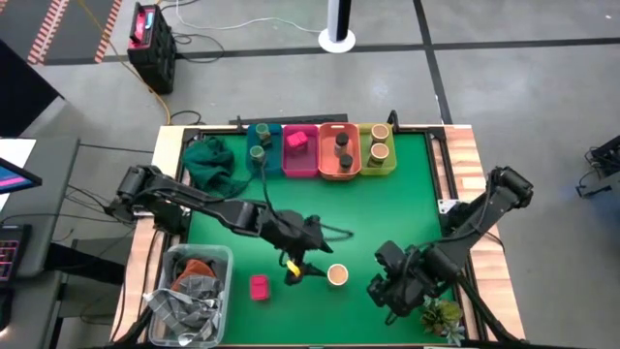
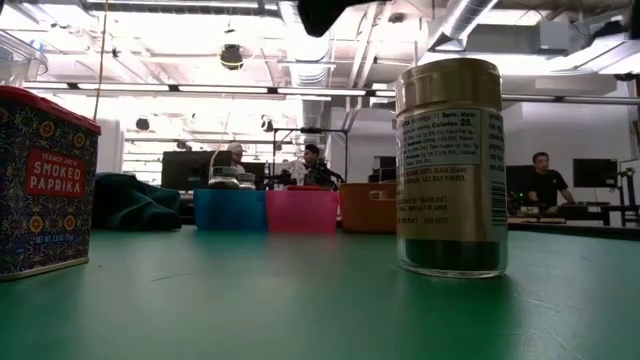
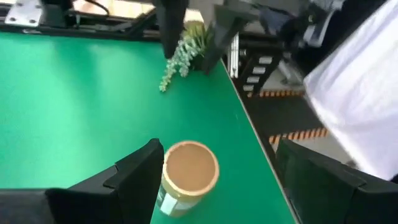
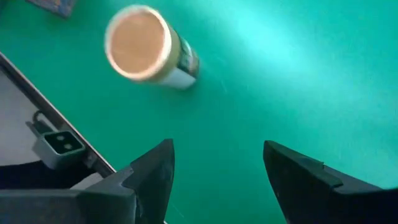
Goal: Sort spices by type
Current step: Put the gold spice bottle into the yellow bin
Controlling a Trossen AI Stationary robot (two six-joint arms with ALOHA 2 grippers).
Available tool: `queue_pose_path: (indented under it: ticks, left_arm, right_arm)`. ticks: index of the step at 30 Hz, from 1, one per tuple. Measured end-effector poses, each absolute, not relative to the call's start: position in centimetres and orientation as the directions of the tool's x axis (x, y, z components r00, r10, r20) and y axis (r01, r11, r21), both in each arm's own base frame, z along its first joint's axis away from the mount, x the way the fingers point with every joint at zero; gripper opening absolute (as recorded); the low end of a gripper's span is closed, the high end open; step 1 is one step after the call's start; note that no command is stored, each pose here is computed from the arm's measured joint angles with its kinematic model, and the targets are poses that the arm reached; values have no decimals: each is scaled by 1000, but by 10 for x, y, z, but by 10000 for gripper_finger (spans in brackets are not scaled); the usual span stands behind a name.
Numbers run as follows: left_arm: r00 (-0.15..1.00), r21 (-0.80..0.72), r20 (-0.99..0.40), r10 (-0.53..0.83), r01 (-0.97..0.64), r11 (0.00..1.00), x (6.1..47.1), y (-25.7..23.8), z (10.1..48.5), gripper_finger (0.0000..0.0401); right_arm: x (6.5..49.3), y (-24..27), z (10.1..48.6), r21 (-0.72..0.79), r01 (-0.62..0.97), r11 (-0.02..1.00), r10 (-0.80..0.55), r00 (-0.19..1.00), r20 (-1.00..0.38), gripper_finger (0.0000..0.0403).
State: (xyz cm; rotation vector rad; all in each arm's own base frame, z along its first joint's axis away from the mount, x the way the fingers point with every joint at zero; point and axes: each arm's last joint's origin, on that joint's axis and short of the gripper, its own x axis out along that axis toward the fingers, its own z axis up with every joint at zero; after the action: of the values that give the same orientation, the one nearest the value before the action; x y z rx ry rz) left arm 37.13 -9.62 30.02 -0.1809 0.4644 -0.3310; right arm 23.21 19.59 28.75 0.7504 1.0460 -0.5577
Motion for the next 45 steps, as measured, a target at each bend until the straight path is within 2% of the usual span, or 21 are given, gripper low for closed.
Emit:
queue_pose_path:
  ticks: [9,22,28,36,40,45]
  left_arm:
    - [755,-137,-591,-283,251,958,407,-113,292,306]
    - [682,-93,-668,-298,321,943,423,-128,268,361]
    - [688,7,-670,-278,380,925,421,-134,268,397]
    - [669,51,-700,-251,397,916,433,-145,235,397]
    - [652,81,-736,-180,349,933,436,-145,219,397]
    - [681,85,-714,-166,319,944,438,-143,223,394]
  right_arm:
    - [210,208,276,248,795,553,-110,364,-925,271]
    - [197,214,276,268,820,505,-182,405,-896,271]
    - [198,212,277,265,825,499,-197,406,-892,271]
    - [203,207,277,266,831,489,-226,415,-881,271]
    - [202,206,277,263,833,486,-229,412,-882,271]
    - [202,206,277,266,837,478,-229,412,-882,271]
